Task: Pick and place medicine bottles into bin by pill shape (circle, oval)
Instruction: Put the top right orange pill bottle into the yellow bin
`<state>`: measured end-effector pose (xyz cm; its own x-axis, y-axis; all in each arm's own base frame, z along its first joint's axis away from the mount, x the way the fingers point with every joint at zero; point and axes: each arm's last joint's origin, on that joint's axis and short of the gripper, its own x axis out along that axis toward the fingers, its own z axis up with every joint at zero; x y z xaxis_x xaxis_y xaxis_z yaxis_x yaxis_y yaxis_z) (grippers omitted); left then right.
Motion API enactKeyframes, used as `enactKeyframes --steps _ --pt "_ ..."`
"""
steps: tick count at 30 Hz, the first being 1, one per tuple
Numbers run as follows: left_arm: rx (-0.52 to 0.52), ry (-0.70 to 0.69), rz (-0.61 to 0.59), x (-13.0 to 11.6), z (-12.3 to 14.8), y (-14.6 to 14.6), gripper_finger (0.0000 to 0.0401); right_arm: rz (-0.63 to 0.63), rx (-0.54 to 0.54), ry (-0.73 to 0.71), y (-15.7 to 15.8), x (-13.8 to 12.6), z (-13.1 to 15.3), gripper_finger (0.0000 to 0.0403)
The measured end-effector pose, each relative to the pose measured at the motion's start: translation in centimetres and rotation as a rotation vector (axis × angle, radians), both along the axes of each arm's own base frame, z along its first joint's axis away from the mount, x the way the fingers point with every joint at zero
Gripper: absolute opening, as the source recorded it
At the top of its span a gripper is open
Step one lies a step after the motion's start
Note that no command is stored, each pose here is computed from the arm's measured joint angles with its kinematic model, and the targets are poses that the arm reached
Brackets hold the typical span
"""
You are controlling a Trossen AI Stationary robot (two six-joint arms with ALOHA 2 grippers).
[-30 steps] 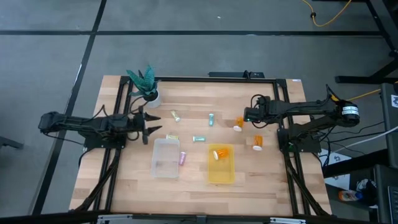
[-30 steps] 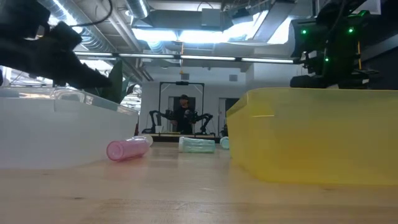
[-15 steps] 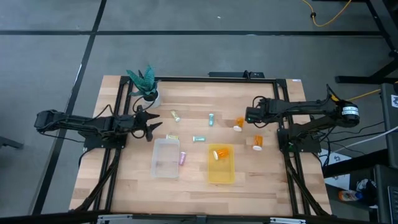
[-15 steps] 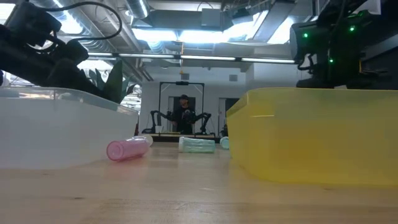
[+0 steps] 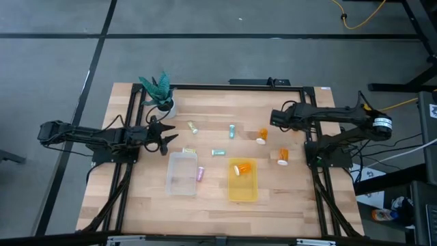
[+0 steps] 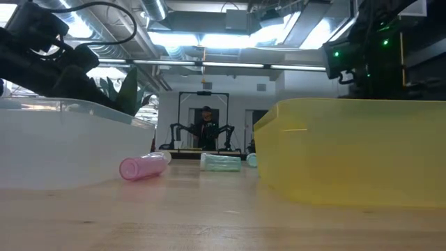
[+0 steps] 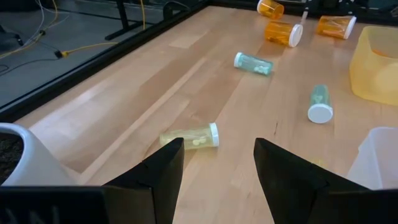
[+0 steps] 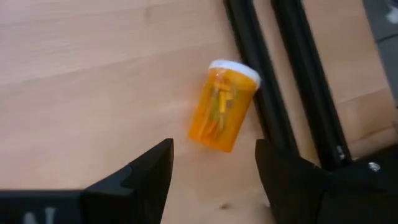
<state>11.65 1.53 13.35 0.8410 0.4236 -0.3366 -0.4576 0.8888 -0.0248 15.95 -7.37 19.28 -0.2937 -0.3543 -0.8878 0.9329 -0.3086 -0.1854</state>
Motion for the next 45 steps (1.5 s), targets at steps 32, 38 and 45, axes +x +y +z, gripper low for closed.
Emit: enactKeyframes --steps 32,38,45 --pt "0.051 0.026 -0.021 0.0 0.0 0.0 0.0190 -0.176 -0.088 -0.024 -0.8 -1.9 -6.4 0.0229" --pt "0.051 0.026 -0.021 0.0 0.0 0.0 0.0190 -0.163 -0.086 -0.018 -0.8 -1.9 -6.4 0.0229" --pt "0.051 0.026 -0.021 0.0 0.0 0.0 0.0190 -0.126 -0.055 -0.007 -0.8 -1.9 -6.4 0.0226"
